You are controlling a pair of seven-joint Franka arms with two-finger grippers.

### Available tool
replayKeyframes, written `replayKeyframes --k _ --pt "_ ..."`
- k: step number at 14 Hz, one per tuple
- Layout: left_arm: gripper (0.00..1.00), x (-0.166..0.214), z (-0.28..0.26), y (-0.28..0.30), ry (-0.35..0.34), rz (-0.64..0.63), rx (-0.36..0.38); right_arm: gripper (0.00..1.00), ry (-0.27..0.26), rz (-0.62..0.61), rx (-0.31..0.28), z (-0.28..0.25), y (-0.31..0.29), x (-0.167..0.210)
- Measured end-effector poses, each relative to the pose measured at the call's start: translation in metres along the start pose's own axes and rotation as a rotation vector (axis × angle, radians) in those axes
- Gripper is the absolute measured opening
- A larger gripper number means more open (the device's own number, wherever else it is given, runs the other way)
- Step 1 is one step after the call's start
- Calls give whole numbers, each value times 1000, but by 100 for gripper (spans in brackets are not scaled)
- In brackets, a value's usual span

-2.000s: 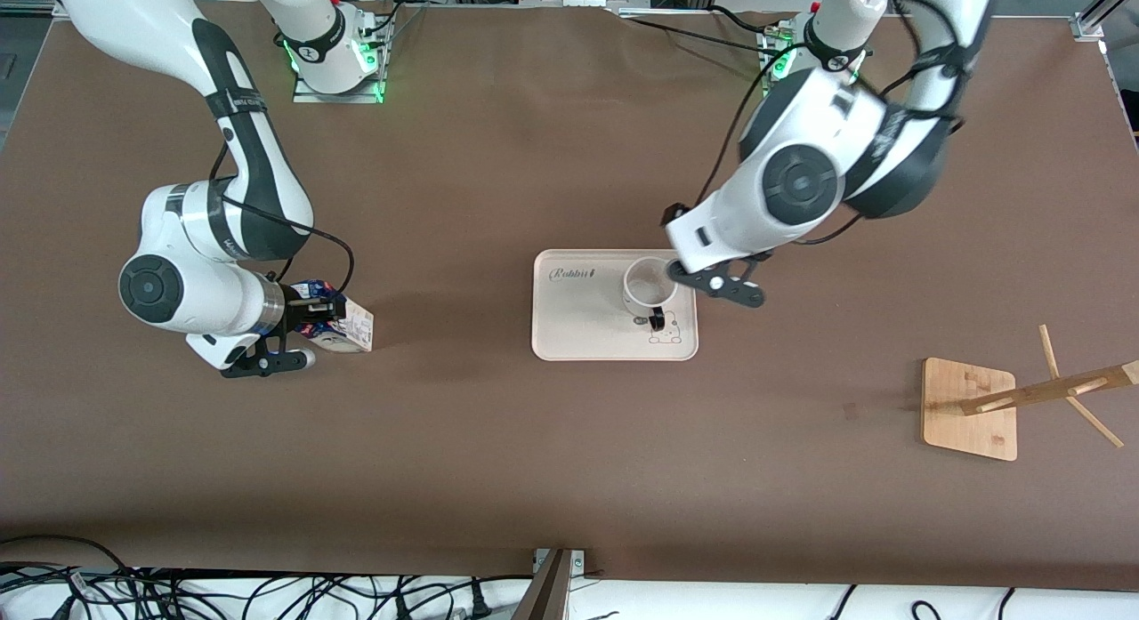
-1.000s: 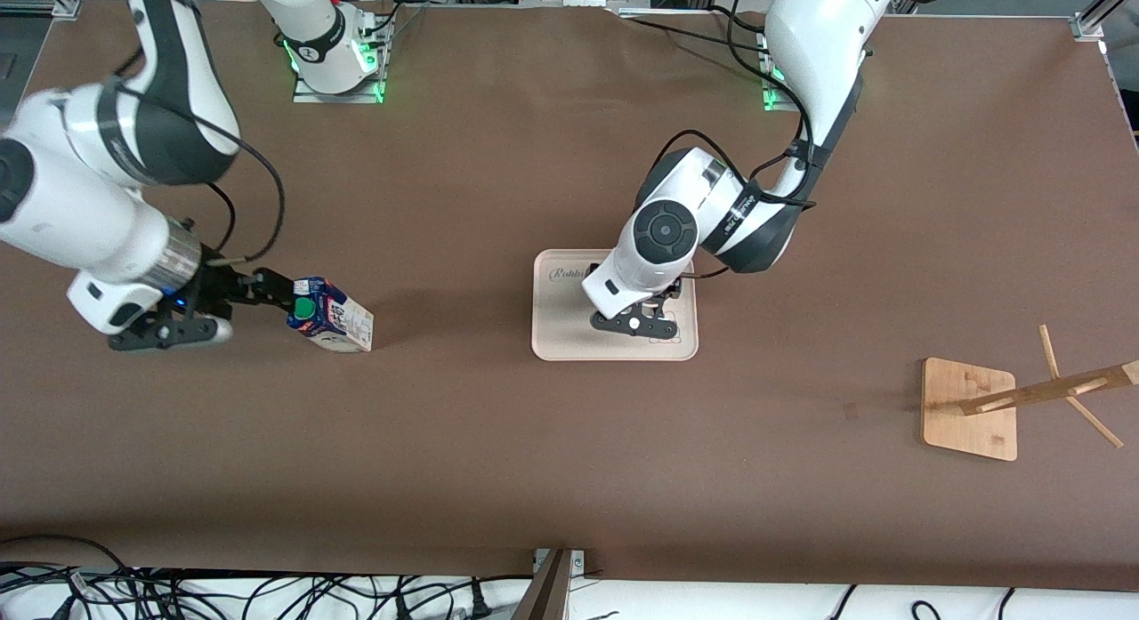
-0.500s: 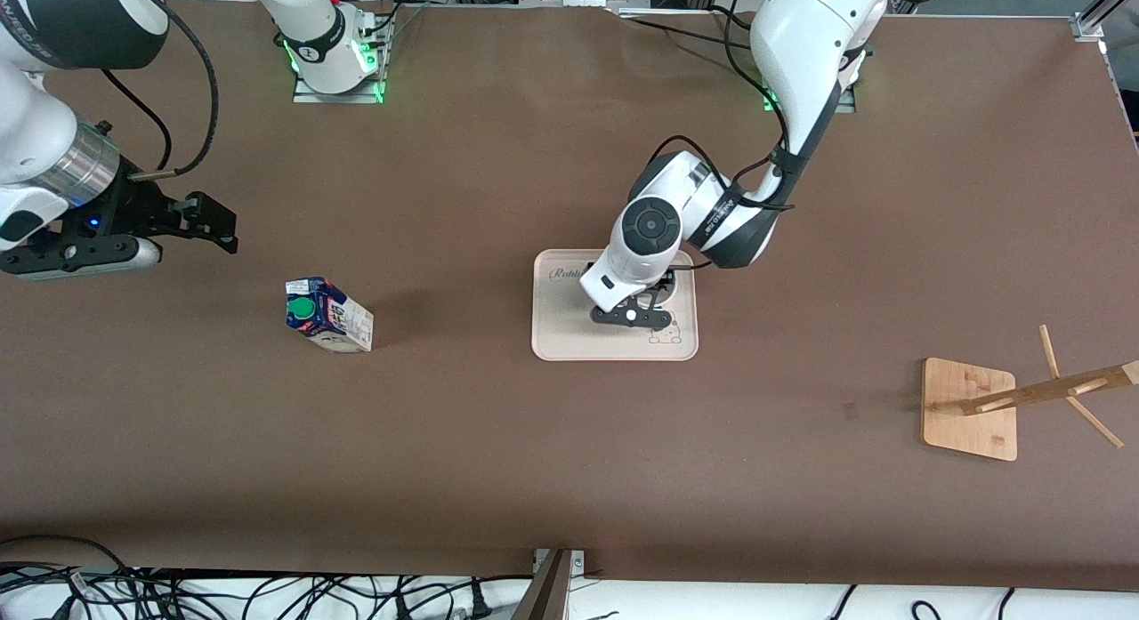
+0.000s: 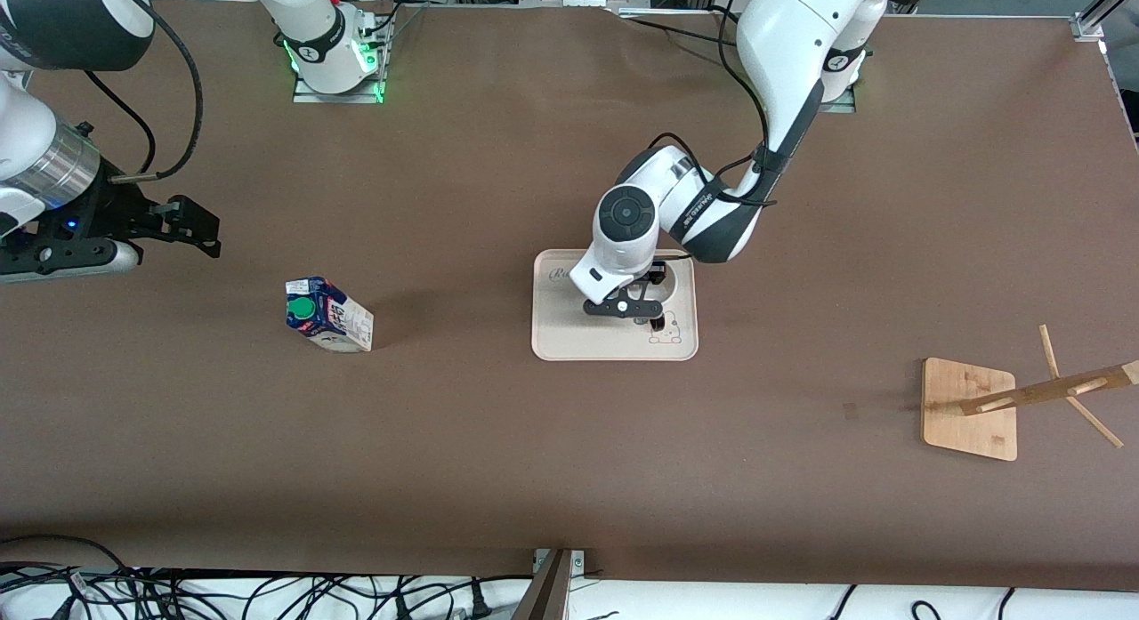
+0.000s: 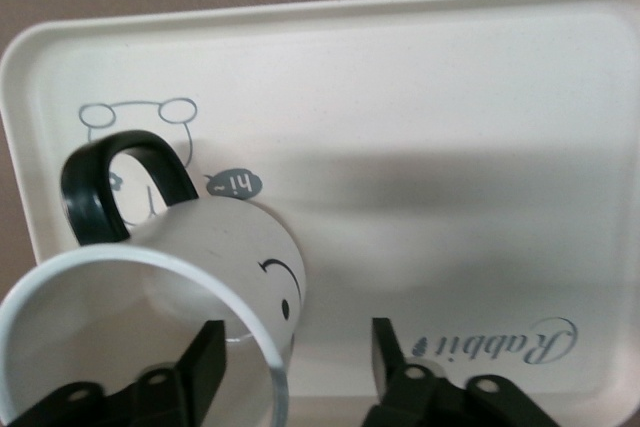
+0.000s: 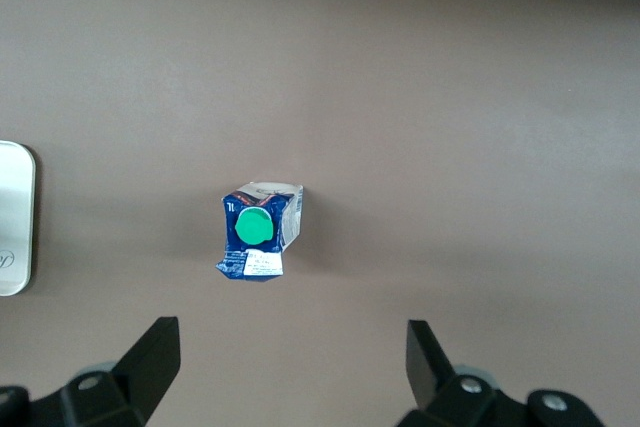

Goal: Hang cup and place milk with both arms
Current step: 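Grasp the white mug rim with the left gripper, then lift the white mug and carry it toward the wooden mug tree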

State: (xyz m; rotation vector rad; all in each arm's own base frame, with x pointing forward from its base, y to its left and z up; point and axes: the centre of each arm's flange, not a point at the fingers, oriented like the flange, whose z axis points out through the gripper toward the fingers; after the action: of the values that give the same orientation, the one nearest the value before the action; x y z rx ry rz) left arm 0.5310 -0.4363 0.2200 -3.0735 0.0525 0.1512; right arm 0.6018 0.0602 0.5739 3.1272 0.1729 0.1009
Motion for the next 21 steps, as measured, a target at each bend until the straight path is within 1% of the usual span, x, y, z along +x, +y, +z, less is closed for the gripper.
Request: replayKeyframes --k 1,2,4,5,6,8,10,11,13,15,17,18,20,21 --pt "49 -2 1 2 4 6 6 100 1 0 0 0 0 0" --pt "37 -3 1 4 5 10 8 100 1 0 0 -1 0 0" --pt "19 -4 1 5 5 11 8 100 1 0 0 0 0 0" --pt "7 -4 1 5 6 10 8 100 1 0 0 0 0 1" --pt "5 -4 0 6 6 10 7 100 1 0 0 0 0 1" --pt "5 -4 -4 8 14 5 0 100 2 1 0 -1 0 1" --pt "5 1 -25 11 48 0 -26 100 2 4 -1 -1 2 1" --pt "5 3 -49 11 81 -3 -47 100 2 8 -2 0 5 1" --pt "5 4 -114 4 150 -15 -85 100 1 15 -3 0 9 1" --pt "5 -2 -177 -17 188 -36 -88 100 1 15 -3 0 9 1" --pt "5 1 -229 -57 222 -51 -72 100 1 15 -3 0 9 1" --pt "5 6 -247 -82 243 -47 -50 100 1 15 -3 0 9 1" --pt "5 22 -275 -135 308 -22 18 100 1 16 -3 0 9 1" --pt "5 30 -286 -161 327 -11 34 100 1 15 -3 0 9 1"
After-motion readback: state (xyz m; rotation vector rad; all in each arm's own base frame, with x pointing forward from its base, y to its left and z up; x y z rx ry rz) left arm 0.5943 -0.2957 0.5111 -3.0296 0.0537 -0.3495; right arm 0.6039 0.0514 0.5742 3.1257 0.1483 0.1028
